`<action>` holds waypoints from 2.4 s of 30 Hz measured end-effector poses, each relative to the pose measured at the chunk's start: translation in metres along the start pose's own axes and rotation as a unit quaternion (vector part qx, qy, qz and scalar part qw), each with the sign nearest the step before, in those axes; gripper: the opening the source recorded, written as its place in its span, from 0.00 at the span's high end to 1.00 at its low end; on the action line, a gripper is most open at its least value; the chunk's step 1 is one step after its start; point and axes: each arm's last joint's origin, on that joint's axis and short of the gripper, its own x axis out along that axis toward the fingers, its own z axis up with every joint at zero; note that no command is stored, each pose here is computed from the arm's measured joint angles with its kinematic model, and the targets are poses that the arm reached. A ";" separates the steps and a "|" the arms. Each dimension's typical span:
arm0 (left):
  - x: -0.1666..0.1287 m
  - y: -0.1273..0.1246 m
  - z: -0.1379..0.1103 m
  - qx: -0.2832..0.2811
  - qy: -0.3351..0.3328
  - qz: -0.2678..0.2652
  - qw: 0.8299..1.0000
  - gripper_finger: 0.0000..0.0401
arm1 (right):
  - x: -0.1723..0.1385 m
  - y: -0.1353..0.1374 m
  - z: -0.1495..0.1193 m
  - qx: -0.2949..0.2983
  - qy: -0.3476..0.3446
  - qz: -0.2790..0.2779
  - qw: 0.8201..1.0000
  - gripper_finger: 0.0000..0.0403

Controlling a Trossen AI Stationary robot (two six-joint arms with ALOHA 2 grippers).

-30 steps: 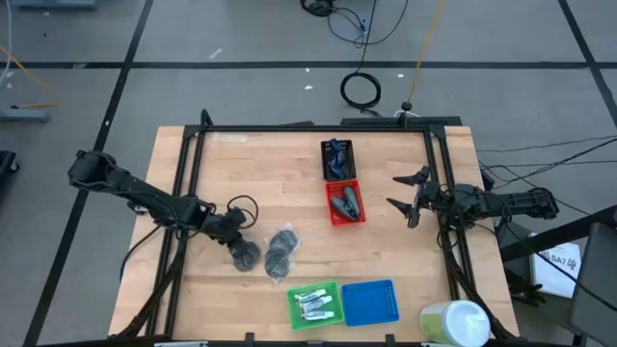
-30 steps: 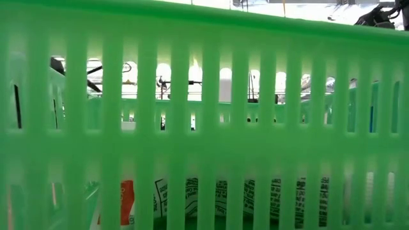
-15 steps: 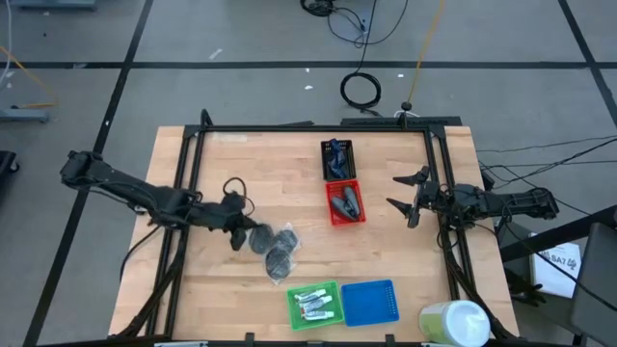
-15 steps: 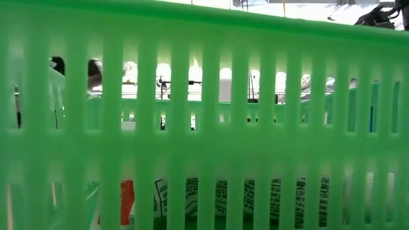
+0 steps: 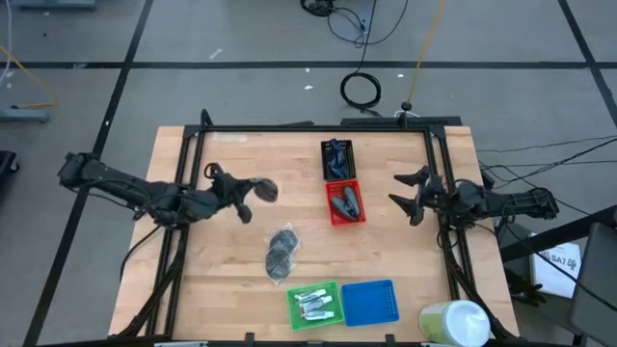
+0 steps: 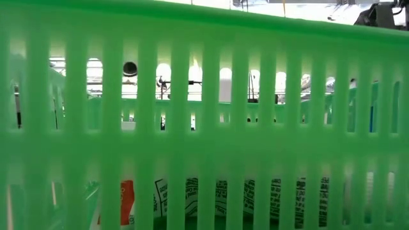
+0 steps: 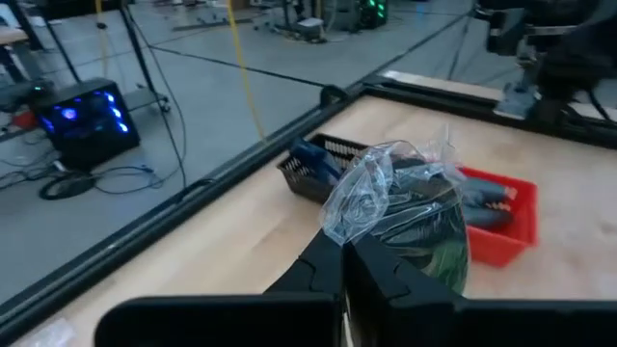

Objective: Pick & Place Travel size toiletries
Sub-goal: Put the left black hairbrush into the blue bin

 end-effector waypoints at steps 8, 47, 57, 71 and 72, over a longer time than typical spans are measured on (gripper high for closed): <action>0.021 -0.002 -0.003 0.001 0.003 0.032 0.999 1.00 | 0.000 0.001 0.006 0.033 -0.028 0.005 0.999 0.21; 0.117 -0.032 0.012 0.086 -0.125 -0.126 0.980 1.00 | 0.145 0.050 0.025 -0.102 -0.007 -0.002 0.995 0.21; 0.125 -0.043 0.026 0.140 -0.146 -0.118 0.972 1.00 | 0.183 0.055 0.014 -0.051 0.034 0.062 0.996 0.21; 0.126 -0.044 0.027 0.130 -0.132 -0.122 0.975 1.00 | 0.191 0.050 0.008 -0.032 0.020 0.055 0.998 0.46; 0.126 -0.044 0.027 0.129 -0.132 -0.122 0.975 1.00 | 0.191 0.050 0.008 -0.032 0.020 0.056 0.998 0.51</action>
